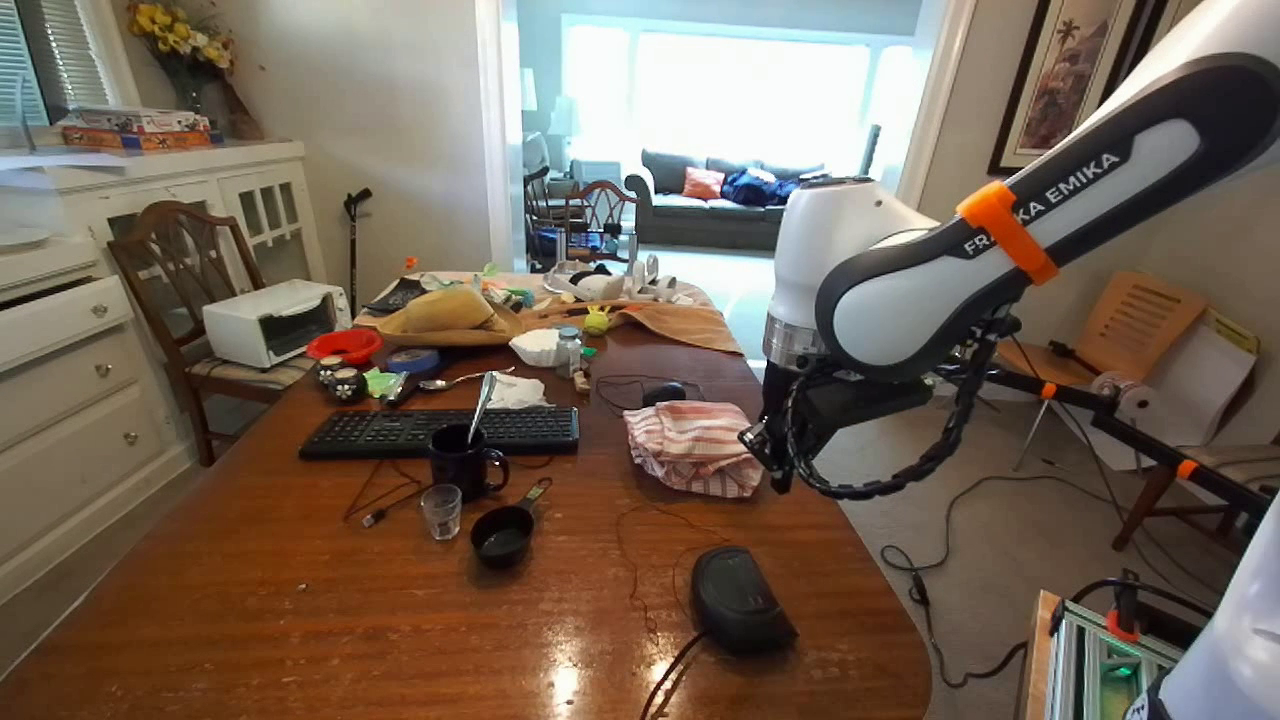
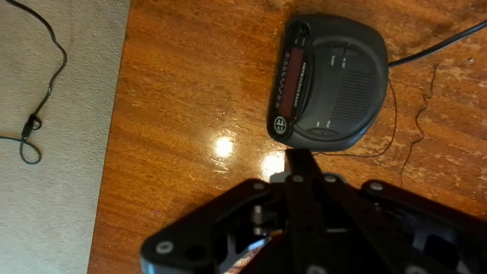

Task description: Press the button on the right side of the black alarm clock

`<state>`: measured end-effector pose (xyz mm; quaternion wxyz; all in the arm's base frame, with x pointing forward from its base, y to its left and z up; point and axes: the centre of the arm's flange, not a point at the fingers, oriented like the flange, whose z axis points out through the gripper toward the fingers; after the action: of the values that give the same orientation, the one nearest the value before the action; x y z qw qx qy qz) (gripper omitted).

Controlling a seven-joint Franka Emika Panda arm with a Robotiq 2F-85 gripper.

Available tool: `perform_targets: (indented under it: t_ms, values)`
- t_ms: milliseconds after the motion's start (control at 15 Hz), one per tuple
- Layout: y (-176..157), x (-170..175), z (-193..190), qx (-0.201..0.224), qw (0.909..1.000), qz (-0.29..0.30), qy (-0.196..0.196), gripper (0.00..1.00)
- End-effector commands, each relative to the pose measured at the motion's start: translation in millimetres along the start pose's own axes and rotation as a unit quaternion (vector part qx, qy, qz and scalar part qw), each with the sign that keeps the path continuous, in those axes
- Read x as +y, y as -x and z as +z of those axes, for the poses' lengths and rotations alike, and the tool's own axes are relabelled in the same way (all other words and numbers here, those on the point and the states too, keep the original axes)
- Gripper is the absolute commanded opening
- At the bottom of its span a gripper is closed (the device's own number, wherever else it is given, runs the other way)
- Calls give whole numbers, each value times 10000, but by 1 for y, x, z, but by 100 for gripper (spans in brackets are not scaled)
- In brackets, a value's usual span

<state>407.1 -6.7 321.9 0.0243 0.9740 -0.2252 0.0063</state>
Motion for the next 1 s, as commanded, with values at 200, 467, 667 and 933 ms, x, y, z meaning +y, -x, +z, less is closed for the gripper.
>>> perform_targets:
  t_ms: [200,467,667,933]
  values:
    - [-10,-4,25,-273,9995,157,15,0]
    - [-18,-11,54,-511,9984,242,-45,0]
    - [-29,-21,65,-789,9959,360,-241,0]
    - [-43,-34,76,-989,9927,512,-464,0]
